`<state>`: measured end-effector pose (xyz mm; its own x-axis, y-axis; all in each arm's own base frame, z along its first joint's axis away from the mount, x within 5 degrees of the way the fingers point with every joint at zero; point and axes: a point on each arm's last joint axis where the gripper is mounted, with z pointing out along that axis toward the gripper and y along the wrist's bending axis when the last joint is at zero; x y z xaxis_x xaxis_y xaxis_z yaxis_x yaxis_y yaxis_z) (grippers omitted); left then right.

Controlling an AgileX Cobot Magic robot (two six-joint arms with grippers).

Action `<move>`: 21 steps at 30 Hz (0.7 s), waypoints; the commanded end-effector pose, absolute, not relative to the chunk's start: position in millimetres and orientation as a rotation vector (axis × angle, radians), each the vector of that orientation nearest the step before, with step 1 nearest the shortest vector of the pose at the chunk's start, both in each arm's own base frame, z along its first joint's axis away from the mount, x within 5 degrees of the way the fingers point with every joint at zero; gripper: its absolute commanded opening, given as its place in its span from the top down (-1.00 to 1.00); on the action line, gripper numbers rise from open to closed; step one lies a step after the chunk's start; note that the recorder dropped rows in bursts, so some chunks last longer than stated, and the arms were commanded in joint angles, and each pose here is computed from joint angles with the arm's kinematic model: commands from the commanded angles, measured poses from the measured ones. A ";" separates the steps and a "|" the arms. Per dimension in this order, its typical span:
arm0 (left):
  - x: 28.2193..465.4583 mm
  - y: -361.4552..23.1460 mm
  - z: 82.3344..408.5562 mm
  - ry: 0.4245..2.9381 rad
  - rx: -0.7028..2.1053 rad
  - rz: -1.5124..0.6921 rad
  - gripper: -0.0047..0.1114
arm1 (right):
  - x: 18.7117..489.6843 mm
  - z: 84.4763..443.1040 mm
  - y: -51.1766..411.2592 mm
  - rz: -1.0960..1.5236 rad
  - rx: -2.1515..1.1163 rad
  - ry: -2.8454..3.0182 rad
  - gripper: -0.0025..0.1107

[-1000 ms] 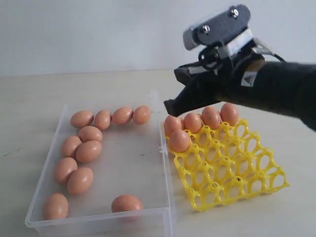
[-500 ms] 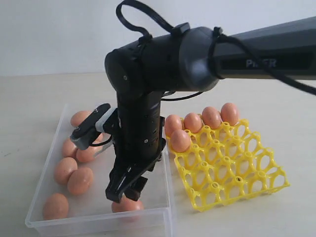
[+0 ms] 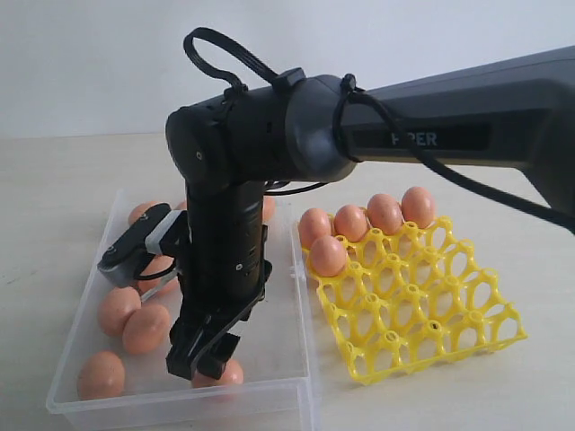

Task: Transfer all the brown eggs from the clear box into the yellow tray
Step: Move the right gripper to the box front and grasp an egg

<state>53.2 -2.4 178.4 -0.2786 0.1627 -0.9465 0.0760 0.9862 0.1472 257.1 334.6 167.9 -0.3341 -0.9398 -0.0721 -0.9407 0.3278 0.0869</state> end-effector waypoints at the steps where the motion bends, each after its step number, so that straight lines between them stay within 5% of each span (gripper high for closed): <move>1: 53.1 -2.5 180.8 1.837 0.161 0.076 0.92 | 255.8 171.0 339.7 0.236 -1.853 2.506 -0.21; 10: 53.1 -2.5 180.8 1.837 0.161 0.076 0.92 | 252.0 157.2 339.3 0.257 -1.864 2.603 -0.21; 21: 53.1 -2.5 180.8 1.837 0.161 0.076 0.92 | 265.3 150.1 331.8 0.083 -1.470 2.819 -0.21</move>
<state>53.2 -2.4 178.4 -0.2786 0.1627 -0.9465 0.0760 0.9862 0.1472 259.7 334.3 149.8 -0.5102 -0.8600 0.0110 -0.8565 0.5093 0.0838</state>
